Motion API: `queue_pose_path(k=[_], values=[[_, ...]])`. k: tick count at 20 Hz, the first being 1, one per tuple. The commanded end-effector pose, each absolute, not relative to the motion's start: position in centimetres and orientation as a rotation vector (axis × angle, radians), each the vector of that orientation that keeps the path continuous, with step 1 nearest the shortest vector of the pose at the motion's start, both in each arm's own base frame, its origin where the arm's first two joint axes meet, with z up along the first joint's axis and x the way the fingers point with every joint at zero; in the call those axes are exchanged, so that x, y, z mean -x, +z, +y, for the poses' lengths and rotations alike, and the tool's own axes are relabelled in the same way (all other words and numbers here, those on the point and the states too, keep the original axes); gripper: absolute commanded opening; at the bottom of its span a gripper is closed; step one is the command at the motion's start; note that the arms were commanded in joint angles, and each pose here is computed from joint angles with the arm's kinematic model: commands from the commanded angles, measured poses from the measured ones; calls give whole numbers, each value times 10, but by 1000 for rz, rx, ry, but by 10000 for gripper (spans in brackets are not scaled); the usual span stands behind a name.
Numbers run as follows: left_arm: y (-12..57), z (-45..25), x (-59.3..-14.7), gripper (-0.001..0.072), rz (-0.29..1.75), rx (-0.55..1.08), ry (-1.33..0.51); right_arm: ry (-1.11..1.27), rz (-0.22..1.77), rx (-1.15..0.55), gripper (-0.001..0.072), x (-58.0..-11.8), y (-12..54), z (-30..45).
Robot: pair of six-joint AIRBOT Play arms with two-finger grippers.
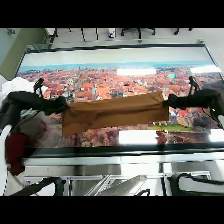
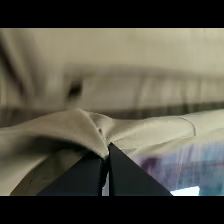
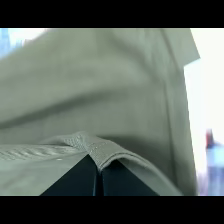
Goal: Fold the shirts.
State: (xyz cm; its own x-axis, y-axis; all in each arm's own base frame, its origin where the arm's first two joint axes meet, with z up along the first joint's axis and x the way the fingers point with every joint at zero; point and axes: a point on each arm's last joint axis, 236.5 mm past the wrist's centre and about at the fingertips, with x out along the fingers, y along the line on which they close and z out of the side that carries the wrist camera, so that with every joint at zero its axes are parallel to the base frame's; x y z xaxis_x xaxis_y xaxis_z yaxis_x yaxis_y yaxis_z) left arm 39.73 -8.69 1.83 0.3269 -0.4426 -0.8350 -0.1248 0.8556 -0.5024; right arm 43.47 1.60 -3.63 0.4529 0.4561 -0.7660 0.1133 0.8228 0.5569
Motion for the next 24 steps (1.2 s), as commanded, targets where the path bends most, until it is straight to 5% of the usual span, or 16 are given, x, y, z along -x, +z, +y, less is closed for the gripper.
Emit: queue_pose_path(k=[1, 5, 6, 7, 8, 9, 10, 13, 14, 15, 23, 24], values=[[-12, -99, -454, 13, 1225, 528, -224, 246, 1083, -558, 21, -484, -65, 20], [-35, -106, -489, 13, 1245, 524, -233, 252, 1094, -545, 33, -501, -85, 15], [-38, -107, -492, 13, 1255, 523, -240, 263, 1091, -534, 147, -502, -83, 15], [-40, -110, -492, 14, 1277, 519, -250, 288, 1089, -514, 384, -503, -77, 16], [-40, -112, -491, 143, 1299, 516, -263, 304, 1093, -507, 454, -503, -69, 12], [-38, -113, -491, 468, 1310, 511, -274, 315, 1094, -500, 454, -503, -59, 4], [-33, -114, -493, 705, 1313, 508, -285, 316, 1087, -497, 458, -505, -50, -7], [-14, -118, -501, 708, 1302, 493, -320, 299, 1102, -533, 475, -505, -45, -34], [-5, -119, -503, 708, 1299, 484, -335, 305, 1127, -555, 584, -501, -52, -37], [5, -119, -505, 708, 1288, 479, -344, 309, 1160, -586, 606, -497, -60, -37], [78, -127, -508, 691, 1243, 455, -398, 435, 1333, -692, 602, -487, -107, -2], [82, -133, -506, 439, 1242, 442, -412, 443, 1344, -692, 598, -486, -111, 2]])
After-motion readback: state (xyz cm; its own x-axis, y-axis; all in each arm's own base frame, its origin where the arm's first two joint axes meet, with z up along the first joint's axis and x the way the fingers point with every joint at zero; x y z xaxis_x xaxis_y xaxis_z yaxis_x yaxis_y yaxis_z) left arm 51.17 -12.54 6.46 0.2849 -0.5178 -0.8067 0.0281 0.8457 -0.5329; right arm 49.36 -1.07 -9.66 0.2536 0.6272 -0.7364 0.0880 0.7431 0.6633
